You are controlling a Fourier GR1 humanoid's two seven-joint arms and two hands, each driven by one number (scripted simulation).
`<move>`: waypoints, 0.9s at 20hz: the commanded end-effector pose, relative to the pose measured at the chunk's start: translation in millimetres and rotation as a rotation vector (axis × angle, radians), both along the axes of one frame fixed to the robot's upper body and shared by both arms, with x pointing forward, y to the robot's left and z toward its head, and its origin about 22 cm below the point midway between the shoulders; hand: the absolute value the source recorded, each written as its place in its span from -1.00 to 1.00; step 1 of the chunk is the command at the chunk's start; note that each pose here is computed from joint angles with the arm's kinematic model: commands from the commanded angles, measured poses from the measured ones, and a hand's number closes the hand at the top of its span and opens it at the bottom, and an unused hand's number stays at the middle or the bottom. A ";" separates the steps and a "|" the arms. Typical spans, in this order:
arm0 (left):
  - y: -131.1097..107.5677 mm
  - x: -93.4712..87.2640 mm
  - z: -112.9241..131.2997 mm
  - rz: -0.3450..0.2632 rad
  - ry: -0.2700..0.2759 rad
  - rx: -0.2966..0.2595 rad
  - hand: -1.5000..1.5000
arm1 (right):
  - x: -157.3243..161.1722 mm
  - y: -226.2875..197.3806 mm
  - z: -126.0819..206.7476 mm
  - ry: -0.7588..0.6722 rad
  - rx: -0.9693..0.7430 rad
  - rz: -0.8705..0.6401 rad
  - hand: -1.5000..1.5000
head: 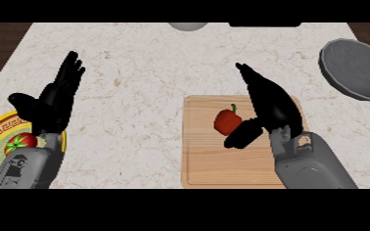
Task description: Pick the bell pepper from the cutting board and place it in the pan
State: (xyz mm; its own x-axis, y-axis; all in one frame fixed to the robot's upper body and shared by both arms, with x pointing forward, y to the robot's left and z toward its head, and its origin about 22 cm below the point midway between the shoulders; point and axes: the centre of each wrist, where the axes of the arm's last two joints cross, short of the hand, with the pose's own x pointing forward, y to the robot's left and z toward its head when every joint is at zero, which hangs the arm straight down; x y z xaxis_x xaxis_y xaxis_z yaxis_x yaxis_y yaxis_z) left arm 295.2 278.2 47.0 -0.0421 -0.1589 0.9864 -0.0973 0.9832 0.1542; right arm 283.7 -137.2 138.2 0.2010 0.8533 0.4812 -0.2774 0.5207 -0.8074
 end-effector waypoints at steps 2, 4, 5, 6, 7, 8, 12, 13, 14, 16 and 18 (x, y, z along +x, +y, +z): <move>-7.6 -1.7 -5.6 -0.002 0.008 0.012 0.00 | 4.0 11.6 -11.2 0.089 -0.067 -0.013 -1.00; 1.1 -20.4 16.5 0.013 -0.016 0.000 0.00 | 4.8 8.7 -11.6 0.093 -0.072 -0.022 -1.00; -4.7 7.7 4.5 0.001 0.001 0.000 0.00 | 10.9 25.4 -4.7 0.091 -0.087 -0.010 -1.00; 5.4 0.8 12.6 0.000 -0.010 0.015 0.00 | 17.9 10.8 -15.5 0.133 -0.138 -0.012 -1.00; -8.5 -1.9 -0.3 0.002 -0.006 0.004 0.00 | 13.9 13.2 -21.7 0.141 -0.173 0.000 -1.00; -0.4 3.6 5.9 0.014 -0.007 0.008 0.00 | 10.7 18.6 -17.1 0.148 -0.209 -0.013 -1.00; -3.2 -0.7 -14.1 0.012 -0.011 0.009 0.00 | 21.8 7.6 -28.2 0.195 -0.232 -0.012 -1.00; -4.8 -0.1 -1.1 -0.012 -0.010 0.003 0.00 | 13.4 23.1 -9.4 0.200 -0.260 -0.004 -1.00; -2.2 2.8 -5.1 -0.005 0.014 -0.011 0.00 | 10.4 12.6 -28.6 0.209 -0.263 -0.007 -1.00; 1.3 10.6 10.3 0.006 0.004 0.001 0.00 | 23.6 24.5 -21.7 0.232 -0.276 -0.024 -1.00; 0.4 7.6 -6.8 0.016 -0.013 0.007 0.00 | 18.8 13.8 -42.1 0.243 -0.241 -0.016 -1.00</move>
